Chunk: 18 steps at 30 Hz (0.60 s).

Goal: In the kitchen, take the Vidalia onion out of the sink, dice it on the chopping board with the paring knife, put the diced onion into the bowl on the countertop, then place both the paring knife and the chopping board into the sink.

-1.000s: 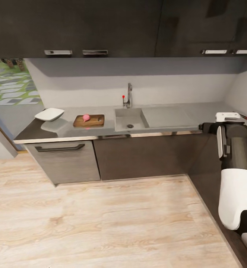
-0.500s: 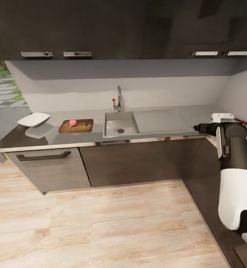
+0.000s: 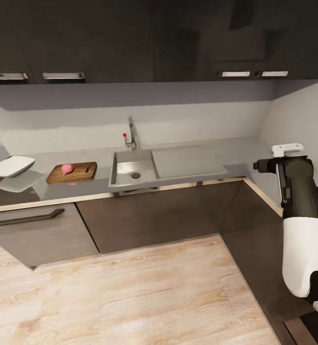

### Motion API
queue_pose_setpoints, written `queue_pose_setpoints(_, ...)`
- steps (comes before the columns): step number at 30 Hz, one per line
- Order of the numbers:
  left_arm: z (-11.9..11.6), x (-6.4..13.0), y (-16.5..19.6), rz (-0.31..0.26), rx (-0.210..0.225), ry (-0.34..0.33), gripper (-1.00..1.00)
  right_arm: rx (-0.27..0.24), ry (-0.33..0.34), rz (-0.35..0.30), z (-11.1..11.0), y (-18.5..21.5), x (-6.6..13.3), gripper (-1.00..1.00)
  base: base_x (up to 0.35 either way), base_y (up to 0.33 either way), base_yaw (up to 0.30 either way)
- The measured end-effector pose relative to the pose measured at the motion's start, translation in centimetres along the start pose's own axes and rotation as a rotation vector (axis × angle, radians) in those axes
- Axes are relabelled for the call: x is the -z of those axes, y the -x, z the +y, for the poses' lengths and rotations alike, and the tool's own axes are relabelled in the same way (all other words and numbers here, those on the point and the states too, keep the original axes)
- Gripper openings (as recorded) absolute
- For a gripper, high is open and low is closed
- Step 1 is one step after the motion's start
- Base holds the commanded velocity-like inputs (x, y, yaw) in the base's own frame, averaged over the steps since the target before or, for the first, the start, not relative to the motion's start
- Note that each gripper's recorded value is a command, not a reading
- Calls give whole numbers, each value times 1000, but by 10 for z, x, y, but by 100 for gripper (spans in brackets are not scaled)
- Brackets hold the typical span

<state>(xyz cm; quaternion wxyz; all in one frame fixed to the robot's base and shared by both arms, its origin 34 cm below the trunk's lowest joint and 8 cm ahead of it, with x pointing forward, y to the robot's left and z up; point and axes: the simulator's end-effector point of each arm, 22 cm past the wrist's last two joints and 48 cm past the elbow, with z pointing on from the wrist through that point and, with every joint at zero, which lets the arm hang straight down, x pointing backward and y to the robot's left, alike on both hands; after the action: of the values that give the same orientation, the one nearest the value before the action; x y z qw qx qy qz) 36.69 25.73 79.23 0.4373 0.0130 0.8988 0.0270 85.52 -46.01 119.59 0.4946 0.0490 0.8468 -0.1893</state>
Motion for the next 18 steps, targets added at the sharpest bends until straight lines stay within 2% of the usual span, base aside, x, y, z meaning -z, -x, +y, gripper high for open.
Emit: queue_pose_setpoints(18,-6,2,-3,0,-3,-13,100,-5,-7,-21,-8,12,11,100,109,-123,-168)
